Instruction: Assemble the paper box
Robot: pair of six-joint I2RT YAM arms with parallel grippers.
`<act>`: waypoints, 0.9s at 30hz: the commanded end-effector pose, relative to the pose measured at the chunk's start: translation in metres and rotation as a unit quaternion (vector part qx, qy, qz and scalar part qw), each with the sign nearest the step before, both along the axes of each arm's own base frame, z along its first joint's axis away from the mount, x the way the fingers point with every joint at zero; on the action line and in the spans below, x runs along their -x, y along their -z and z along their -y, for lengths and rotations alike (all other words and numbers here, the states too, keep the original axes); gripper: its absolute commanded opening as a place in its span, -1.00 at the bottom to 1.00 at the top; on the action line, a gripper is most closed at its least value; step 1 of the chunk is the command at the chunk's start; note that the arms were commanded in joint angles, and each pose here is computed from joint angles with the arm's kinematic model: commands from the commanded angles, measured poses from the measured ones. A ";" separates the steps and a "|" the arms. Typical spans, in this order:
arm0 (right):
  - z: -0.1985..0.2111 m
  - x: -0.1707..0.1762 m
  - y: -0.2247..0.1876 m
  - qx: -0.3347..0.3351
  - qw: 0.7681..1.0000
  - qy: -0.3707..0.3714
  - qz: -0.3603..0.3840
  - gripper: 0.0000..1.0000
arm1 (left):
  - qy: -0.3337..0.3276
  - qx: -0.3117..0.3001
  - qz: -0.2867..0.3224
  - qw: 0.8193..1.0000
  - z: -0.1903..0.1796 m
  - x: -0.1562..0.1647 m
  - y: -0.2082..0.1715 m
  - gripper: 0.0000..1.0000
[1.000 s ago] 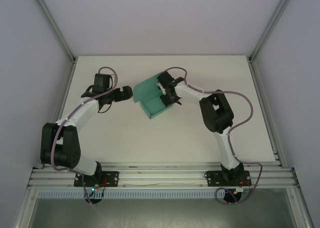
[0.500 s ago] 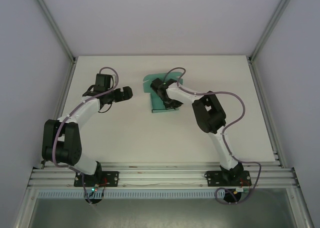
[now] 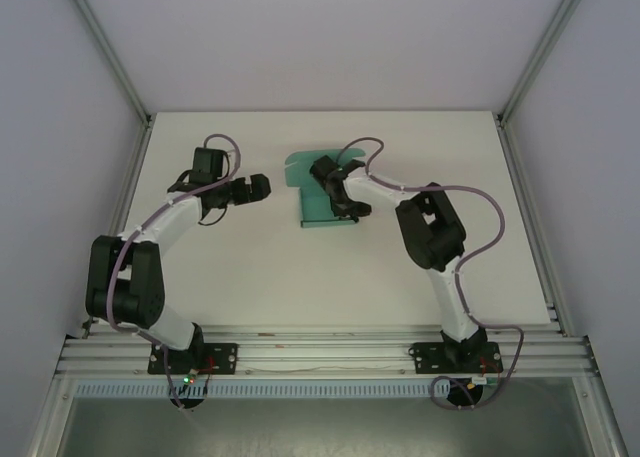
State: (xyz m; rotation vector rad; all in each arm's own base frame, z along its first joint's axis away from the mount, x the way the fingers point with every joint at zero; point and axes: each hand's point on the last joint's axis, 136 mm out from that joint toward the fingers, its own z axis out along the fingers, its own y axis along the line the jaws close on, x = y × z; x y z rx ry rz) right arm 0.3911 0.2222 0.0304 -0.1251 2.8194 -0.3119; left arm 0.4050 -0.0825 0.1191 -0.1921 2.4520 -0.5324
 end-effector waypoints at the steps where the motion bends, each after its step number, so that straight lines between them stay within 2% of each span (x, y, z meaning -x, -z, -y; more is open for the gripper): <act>1: -0.017 -0.007 -0.028 -0.072 0.997 0.000 0.034 -0.05 | 0.050 0.023 0.023 0.998 0.025 -0.007 -0.002 1.00; 6: -0.021 -0.012 -0.047 -0.127 0.990 0.002 0.059 0.16 | 0.066 0.035 0.016 0.997 0.036 -0.010 0.005 1.00; 10: -0.010 -0.013 -0.055 -0.124 0.990 0.008 0.070 0.30 | 0.075 0.039 0.012 0.996 0.043 -0.013 0.010 1.00; 12: -0.001 -0.015 -0.058 -0.120 0.990 0.012 0.077 0.30 | 0.073 0.036 0.010 0.997 0.042 -0.015 0.012 1.00; 18: 0.012 -0.022 -0.059 -0.156 0.985 -0.001 0.078 0.17 | 0.081 0.039 0.008 0.996 0.046 -0.020 0.015 0.99; 23: 0.000 -0.026 -0.049 -0.250 0.966 -0.026 0.059 -0.08 | 0.092 0.046 0.007 0.995 0.053 -0.023 0.017 0.99; 25: -0.001 -0.027 -0.042 -0.265 0.963 -0.025 0.052 -0.12 | 0.097 0.046 0.006 0.994 0.056 -0.024 0.018 0.98; 27: -0.003 -0.026 -0.037 -0.268 0.962 -0.026 0.045 -0.30 | 0.101 0.047 0.004 0.994 0.060 -0.024 0.019 0.97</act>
